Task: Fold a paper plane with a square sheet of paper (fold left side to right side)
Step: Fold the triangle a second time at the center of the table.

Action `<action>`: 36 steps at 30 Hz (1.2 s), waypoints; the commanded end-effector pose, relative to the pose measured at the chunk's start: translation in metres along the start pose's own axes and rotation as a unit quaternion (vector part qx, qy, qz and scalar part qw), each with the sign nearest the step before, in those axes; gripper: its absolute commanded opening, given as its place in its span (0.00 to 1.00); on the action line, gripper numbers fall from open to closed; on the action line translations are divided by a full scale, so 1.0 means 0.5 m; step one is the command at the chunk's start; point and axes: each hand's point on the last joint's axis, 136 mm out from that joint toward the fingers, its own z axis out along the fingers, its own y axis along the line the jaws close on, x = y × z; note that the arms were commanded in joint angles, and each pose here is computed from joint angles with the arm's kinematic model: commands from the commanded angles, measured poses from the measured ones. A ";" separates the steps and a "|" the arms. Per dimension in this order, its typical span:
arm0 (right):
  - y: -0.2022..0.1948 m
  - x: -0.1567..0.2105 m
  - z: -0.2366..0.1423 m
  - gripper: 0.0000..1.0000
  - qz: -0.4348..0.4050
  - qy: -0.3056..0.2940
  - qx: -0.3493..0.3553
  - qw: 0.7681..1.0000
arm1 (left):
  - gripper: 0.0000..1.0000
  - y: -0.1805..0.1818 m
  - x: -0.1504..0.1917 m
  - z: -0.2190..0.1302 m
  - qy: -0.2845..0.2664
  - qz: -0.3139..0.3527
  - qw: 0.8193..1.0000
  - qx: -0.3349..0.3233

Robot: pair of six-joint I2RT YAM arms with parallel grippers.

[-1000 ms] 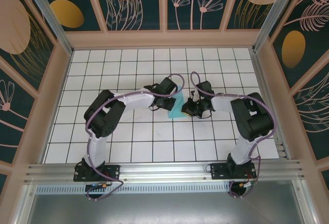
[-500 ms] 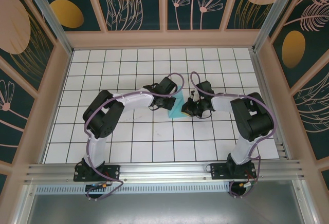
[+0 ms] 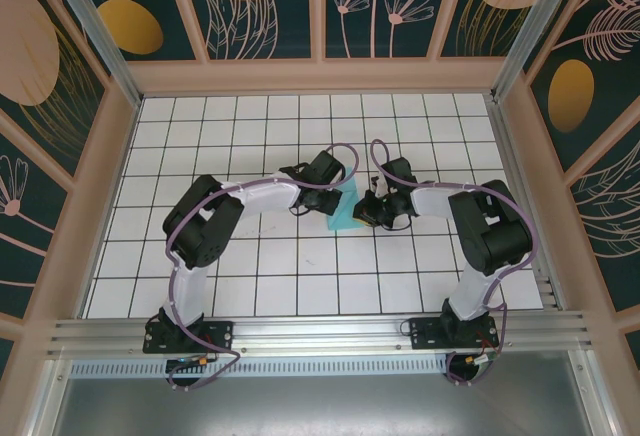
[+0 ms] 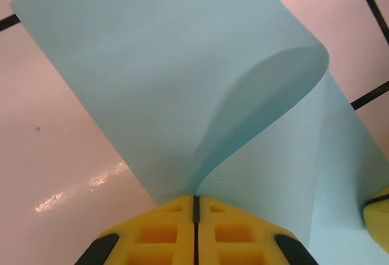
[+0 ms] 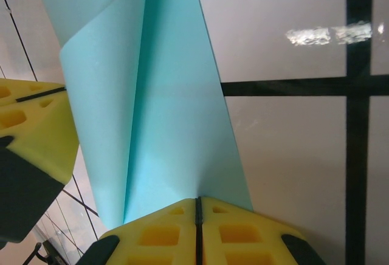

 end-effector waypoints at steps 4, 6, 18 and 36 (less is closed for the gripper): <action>-0.044 0.016 0.016 0.11 0.009 0.014 0.044 0.999 | 0.09 0.010 0.021 0.025 0.015 0.006 1.000 -0.006; -0.044 0.016 0.015 0.11 0.009 0.014 0.044 0.999 | 0.09 0.011 0.024 0.028 0.017 0.006 1.000 -0.006; 0.061 -0.048 -0.069 0.12 -0.013 -0.042 -0.066 0.997 | 0.09 0.012 0.033 0.033 0.022 0.006 1.000 -0.005; 0.127 -0.106 0.018 0.10 -0.019 -0.027 -0.087 0.996 | 0.09 0.010 0.029 0.030 0.020 0.005 1.000 -0.003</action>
